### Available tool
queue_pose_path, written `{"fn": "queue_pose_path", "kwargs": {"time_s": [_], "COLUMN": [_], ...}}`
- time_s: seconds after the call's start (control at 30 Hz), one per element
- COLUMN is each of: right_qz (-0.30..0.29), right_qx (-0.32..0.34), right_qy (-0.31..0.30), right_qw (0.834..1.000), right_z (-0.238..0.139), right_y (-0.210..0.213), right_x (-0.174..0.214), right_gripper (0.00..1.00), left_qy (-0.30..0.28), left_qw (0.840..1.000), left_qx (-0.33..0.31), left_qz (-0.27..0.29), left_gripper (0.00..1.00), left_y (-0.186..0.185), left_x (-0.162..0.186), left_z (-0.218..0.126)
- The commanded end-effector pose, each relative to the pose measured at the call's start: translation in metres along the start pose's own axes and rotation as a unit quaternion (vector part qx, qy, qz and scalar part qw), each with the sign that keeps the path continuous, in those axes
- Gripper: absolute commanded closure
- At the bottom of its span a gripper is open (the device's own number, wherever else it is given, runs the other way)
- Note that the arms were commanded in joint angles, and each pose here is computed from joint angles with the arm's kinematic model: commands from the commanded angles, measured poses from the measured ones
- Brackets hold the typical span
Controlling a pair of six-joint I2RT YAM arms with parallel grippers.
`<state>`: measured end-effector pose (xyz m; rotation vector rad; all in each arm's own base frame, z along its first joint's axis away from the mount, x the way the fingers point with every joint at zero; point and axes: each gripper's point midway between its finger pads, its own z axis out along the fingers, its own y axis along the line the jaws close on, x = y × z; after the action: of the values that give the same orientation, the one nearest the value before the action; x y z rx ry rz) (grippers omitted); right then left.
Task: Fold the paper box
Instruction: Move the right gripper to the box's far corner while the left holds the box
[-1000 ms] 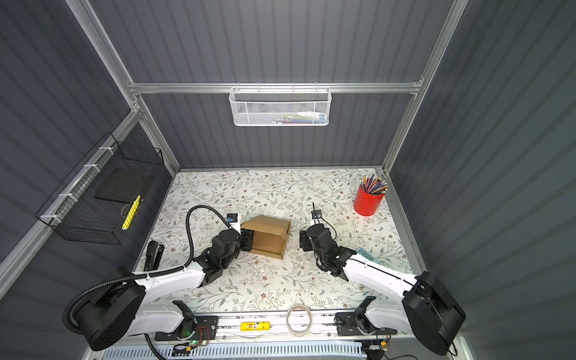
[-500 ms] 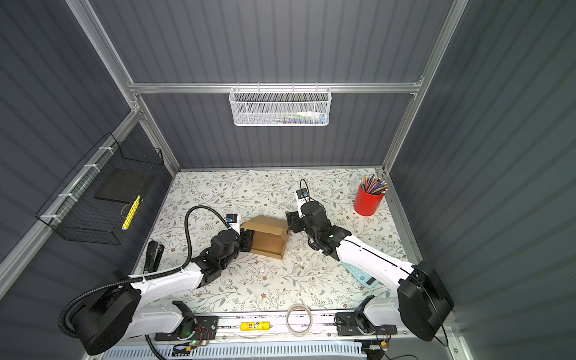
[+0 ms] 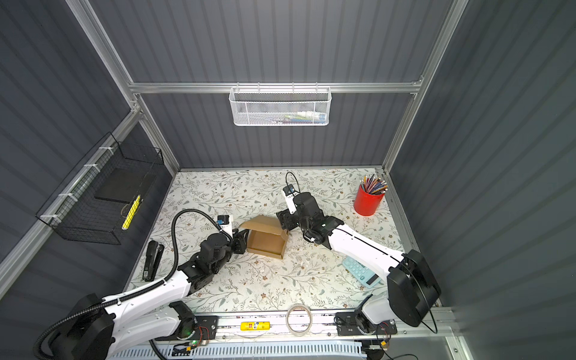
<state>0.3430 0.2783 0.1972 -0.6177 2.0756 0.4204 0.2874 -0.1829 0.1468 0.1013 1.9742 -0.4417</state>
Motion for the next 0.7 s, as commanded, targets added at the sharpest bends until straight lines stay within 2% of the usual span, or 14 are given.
{"fn": "queue_pose_path", "kwargs": {"time_s": [0.0,0.37,0.67], "right_qz": [-0.021,-0.045,-0.052], "right_qx": [-0.023,-0.037,-0.044], "right_qy": [0.012,0.038,0.055], "right_qw": [0.999,0.998,0.996], "right_z": [0.0,0.007,0.012], "right_y": [0.013,0.03,0.04], "right_x": [-0.001,0.013,0.025], "right_gripper": [0.24,0.23,0.23], "left_qy": [0.019,0.026,0.02], "left_qw": [0.999,0.997,0.995], "left_qx": [-0.026,-0.077,-0.095], "left_qz": [0.007,0.004,0.0], "left_gripper": [0.52,0.51,0.5], "left_y": [0.013,0.038,0.045], "left_x": [0.012,0.01,0.004], "left_z": [-0.009,-0.035,-0.045]}}
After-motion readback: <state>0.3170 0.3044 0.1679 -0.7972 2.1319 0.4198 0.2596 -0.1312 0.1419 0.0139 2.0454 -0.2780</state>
